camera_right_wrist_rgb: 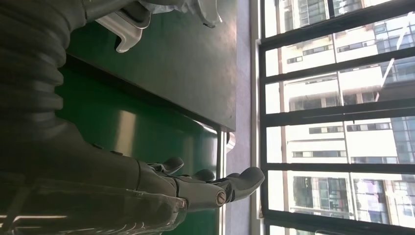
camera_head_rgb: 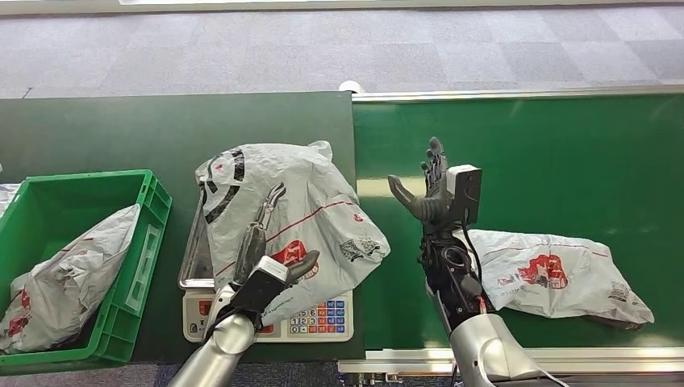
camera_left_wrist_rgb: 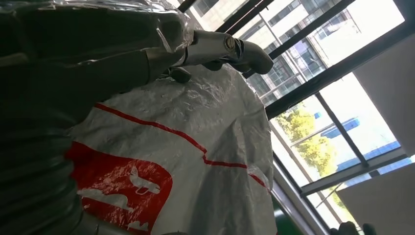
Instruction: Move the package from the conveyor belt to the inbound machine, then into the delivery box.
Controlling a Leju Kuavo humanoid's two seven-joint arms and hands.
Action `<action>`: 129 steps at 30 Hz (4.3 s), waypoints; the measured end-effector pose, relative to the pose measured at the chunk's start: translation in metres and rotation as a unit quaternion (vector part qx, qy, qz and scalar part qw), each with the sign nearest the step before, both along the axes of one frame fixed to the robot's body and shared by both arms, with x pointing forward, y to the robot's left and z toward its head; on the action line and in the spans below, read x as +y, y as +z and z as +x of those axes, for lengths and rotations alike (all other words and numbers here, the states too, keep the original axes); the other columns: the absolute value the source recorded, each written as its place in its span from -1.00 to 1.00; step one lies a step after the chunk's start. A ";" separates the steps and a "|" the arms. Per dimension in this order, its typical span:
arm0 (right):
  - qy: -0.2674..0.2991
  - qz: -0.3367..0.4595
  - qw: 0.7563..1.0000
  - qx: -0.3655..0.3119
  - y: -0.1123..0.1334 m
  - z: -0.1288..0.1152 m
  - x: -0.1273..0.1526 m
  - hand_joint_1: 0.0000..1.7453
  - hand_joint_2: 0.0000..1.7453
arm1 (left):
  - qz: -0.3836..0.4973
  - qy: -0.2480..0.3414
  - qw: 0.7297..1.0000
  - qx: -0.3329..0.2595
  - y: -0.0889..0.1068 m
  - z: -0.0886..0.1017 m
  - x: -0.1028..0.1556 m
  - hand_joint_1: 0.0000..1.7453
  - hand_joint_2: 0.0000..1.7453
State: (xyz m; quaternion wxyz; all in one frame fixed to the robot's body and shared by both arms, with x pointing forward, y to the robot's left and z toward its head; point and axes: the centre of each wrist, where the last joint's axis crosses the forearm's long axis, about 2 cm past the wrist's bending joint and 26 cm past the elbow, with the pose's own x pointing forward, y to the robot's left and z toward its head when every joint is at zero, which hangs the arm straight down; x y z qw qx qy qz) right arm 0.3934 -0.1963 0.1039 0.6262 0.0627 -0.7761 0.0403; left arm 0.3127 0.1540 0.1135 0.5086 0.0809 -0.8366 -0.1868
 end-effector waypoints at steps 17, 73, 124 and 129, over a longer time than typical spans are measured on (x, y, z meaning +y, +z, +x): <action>0.028 -0.018 0.999 0.018 -0.002 -0.005 0.007 -1.00 1.00 | 0.160 -0.019 0.981 0.108 -0.011 0.013 -0.012 -1.00 1.00; 0.037 -0.010 0.999 0.031 -0.009 -0.010 0.007 -1.00 1.00 | 0.079 0.021 0.996 0.020 -0.016 0.010 -0.012 1.00 1.00; 0.038 0.005 0.998 0.047 -0.028 -0.023 0.005 -1.00 1.00 | -0.033 0.355 0.818 -0.451 0.155 -0.051 0.090 1.00 -1.00; 0.035 0.005 0.998 0.052 -0.031 -0.026 0.004 -1.00 1.00 | 0.027 0.400 0.793 -0.459 0.158 -0.055 0.115 1.00 -1.00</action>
